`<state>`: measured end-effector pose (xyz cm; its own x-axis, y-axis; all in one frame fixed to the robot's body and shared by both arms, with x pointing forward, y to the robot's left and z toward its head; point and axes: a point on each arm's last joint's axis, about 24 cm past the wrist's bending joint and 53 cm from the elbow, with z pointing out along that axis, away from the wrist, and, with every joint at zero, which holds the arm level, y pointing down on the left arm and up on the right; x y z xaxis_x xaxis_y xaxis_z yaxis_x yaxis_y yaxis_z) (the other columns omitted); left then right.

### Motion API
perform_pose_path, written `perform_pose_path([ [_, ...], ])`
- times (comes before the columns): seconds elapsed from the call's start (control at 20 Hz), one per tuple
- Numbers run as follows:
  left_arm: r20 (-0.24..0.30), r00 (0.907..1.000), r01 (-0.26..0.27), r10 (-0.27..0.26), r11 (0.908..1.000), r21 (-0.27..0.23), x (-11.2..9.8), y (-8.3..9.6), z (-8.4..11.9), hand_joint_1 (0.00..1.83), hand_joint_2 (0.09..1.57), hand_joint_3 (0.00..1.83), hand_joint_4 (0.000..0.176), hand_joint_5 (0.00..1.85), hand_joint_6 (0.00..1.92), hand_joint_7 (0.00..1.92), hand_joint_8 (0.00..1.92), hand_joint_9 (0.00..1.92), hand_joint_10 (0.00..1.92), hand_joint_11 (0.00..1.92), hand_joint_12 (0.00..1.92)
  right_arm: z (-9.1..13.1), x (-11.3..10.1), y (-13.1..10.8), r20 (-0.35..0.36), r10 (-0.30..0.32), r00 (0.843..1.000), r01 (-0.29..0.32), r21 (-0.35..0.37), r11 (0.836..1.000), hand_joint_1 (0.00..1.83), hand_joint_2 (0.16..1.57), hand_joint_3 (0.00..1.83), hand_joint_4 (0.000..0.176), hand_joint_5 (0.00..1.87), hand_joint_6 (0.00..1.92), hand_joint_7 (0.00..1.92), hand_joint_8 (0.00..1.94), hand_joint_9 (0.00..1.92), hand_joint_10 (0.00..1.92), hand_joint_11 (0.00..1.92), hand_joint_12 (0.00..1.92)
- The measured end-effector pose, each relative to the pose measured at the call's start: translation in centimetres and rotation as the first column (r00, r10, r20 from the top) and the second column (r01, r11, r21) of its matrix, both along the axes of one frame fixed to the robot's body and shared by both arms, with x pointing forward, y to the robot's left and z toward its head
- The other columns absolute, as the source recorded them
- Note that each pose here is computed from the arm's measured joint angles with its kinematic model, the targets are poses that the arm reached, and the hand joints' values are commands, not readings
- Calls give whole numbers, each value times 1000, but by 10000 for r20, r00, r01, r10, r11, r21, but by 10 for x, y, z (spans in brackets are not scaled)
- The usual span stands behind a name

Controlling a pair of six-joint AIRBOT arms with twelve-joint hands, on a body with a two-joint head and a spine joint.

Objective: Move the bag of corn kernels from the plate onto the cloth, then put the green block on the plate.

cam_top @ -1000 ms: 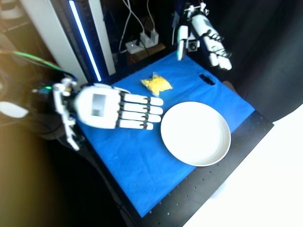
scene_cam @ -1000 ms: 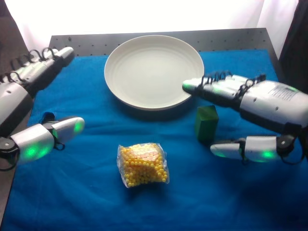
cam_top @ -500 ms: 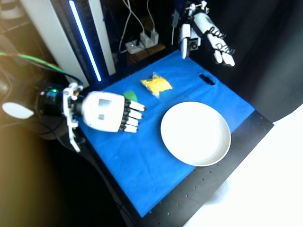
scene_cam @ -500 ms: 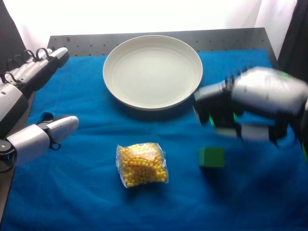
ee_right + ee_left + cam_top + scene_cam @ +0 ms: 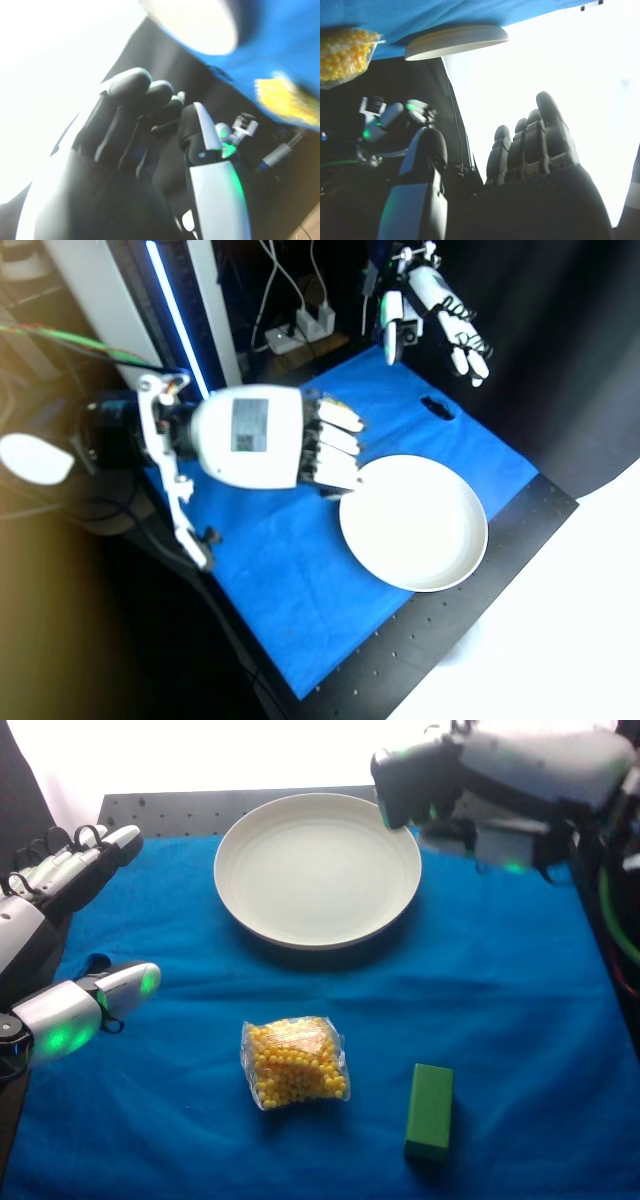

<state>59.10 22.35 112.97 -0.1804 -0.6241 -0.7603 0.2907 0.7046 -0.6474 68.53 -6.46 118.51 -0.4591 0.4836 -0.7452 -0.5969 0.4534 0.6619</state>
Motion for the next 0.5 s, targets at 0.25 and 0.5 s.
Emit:
perform_pose_path([
  [0.25, -25, 10000, 1, -1, 10000, 0, 1, 0, -2, 627, 1264, 0, 108, 107, 2, 0, 0, 71, 4, 0, 456, -22, 5, 24, -403, 128, 9991, -155, -675, 9976, 1225, 1249, 0, 0, 621, 1331, 827, 1387, 837, 1312, 668, 1721],
  [0.5, -6, 10000, 1, -1, 10000, -38, 1, 0, -1, 583, 1277, 3, 103, 86, 0, 4, 0, 71, 1, 0, 441, -19, -15, 27, -107, 731, 9973, -739, -1179, 9903, 1320, 1265, 8, 0, 575, 1377, 702, 1426, 722, 1648, 501, 1883],
])
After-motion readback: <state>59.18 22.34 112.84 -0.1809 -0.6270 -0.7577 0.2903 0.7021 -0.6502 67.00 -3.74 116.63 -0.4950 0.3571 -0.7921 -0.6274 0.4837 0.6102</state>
